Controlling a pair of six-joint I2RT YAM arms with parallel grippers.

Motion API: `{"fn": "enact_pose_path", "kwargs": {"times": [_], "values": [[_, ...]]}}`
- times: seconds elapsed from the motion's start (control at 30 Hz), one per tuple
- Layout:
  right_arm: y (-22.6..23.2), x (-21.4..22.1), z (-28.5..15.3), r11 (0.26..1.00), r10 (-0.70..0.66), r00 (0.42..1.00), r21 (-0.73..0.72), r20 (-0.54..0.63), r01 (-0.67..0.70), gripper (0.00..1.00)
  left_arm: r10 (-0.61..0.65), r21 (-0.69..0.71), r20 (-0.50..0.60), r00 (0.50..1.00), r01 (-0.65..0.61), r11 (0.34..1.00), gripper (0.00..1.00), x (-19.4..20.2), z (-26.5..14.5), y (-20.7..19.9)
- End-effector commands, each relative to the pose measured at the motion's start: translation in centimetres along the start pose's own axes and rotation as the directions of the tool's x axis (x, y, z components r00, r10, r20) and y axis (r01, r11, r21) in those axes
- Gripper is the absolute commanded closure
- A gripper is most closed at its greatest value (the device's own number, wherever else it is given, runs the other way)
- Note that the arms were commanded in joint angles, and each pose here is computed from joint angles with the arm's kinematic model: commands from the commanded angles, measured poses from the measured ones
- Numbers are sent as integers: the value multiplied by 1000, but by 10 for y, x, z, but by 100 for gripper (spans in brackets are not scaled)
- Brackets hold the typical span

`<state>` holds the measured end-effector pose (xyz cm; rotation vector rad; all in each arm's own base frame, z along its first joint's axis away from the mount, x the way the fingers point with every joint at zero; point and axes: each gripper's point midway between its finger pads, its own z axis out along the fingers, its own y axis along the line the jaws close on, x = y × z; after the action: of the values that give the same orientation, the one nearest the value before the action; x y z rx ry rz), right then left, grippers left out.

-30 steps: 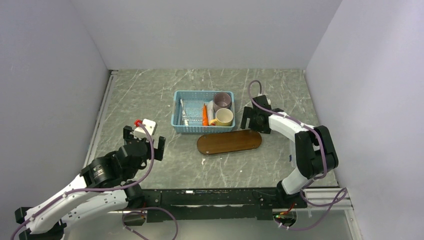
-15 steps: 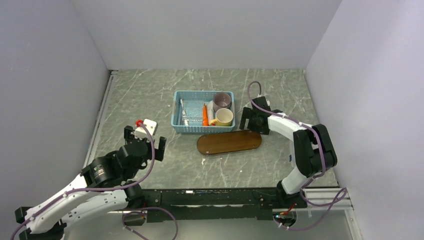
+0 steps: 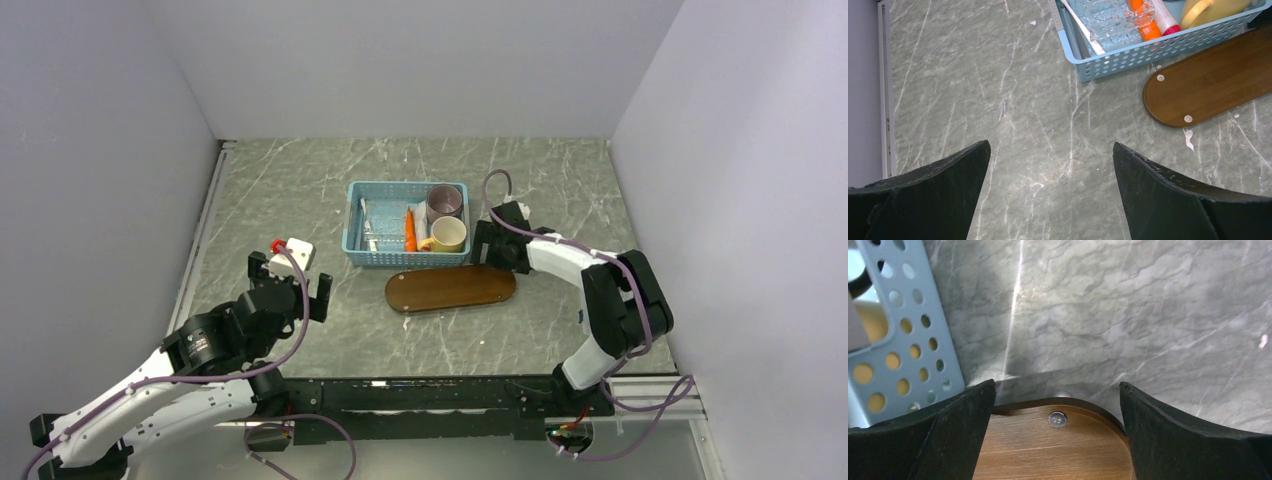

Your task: Prepare toiletry sets of a toothbrush and toothpaste on the tray

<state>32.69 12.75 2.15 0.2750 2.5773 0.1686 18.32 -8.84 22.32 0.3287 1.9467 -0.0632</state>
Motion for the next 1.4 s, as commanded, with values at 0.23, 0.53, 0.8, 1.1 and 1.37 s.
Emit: {"fn": "enact_pose_path", "kwargs": {"times": [0.23,0.53,0.8,1.1,1.37], "values": [[8,43,-19,999,-33,999,-13,-39,32,4,-36,8,36,999,35,999,1,-12,-3,0],[31,67,-29,997,-60,997,-58,-49,57,4,-29,9,27,999,29,1000,1,-10,-2,-1],[63,80,-31,987,-110,992,-123,-53,103,4,-22,8,17,1000,21,1000,1,-9,0,-2],[102,75,-31,977,-169,985,-138,-29,163,4,-22,3,18,1000,21,1000,1,-9,0,-1],[142,81,-25,962,-222,974,-175,-36,212,4,-21,8,18,1000,21,1000,1,-9,0,-2]]}}
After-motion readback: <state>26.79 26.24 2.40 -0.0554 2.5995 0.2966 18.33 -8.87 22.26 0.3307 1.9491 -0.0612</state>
